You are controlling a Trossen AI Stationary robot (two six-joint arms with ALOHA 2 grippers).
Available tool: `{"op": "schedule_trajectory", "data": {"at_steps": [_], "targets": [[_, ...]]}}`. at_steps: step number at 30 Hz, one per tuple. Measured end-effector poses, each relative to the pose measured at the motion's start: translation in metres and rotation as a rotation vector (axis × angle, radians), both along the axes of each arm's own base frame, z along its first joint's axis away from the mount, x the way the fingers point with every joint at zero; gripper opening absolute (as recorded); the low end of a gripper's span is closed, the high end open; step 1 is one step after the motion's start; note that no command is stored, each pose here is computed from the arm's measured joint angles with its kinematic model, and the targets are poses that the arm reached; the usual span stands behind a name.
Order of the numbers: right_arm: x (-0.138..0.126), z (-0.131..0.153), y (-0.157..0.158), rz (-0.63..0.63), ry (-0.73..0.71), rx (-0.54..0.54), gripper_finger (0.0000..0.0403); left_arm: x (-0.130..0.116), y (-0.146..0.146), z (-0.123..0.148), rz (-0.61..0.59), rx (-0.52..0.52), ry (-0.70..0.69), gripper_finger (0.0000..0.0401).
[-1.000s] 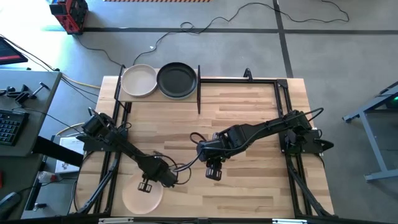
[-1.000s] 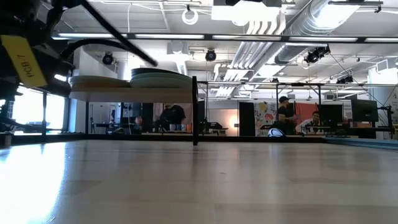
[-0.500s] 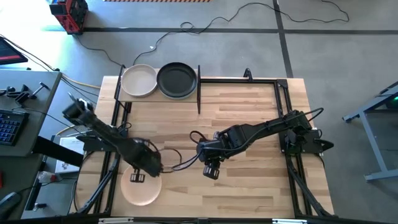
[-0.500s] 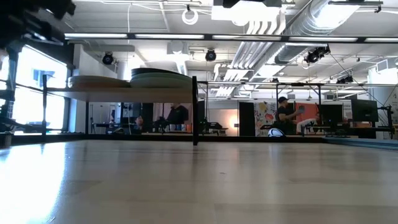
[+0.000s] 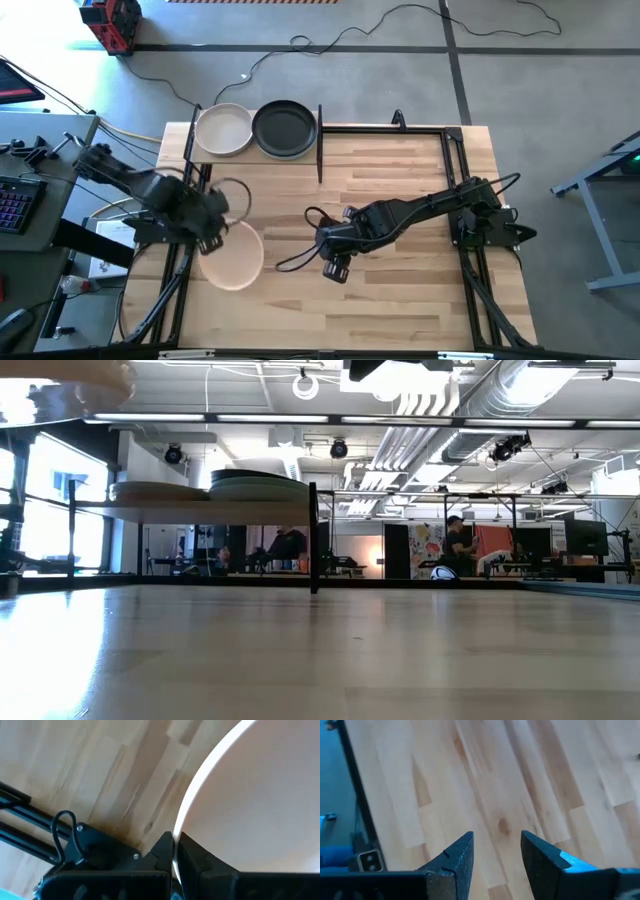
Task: Place and stack plates onto a shelf
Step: Stack the light red plate on top of the light brown plate on the shelf
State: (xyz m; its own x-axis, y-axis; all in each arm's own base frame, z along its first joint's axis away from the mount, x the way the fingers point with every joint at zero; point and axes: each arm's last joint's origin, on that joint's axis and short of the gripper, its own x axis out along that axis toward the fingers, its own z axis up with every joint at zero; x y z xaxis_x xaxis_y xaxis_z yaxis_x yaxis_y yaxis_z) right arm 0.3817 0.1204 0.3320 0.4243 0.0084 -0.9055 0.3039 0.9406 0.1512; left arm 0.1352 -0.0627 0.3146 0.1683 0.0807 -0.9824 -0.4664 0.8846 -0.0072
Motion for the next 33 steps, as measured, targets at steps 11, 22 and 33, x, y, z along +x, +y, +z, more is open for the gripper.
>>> {"op": "schedule_trajectory", "data": {"at_steps": [11,22,33], "targets": [[0.006,0.001,-0.020,-0.103,-0.035,-0.096,0.0142,-0.037,0.039,0.022,0.345,-0.024,-0.230,0.0001],[0.016,0.001,-0.073,-0.042,-0.017,-0.260,0.0142,-0.053,0.064,0.030,0.670,0.139,-0.426,0.0001],[0.022,0.003,-0.148,0.089,0.017,-0.414,0.0142,-0.074,0.083,0.036,1.053,0.214,-0.577,0.0001]]}}
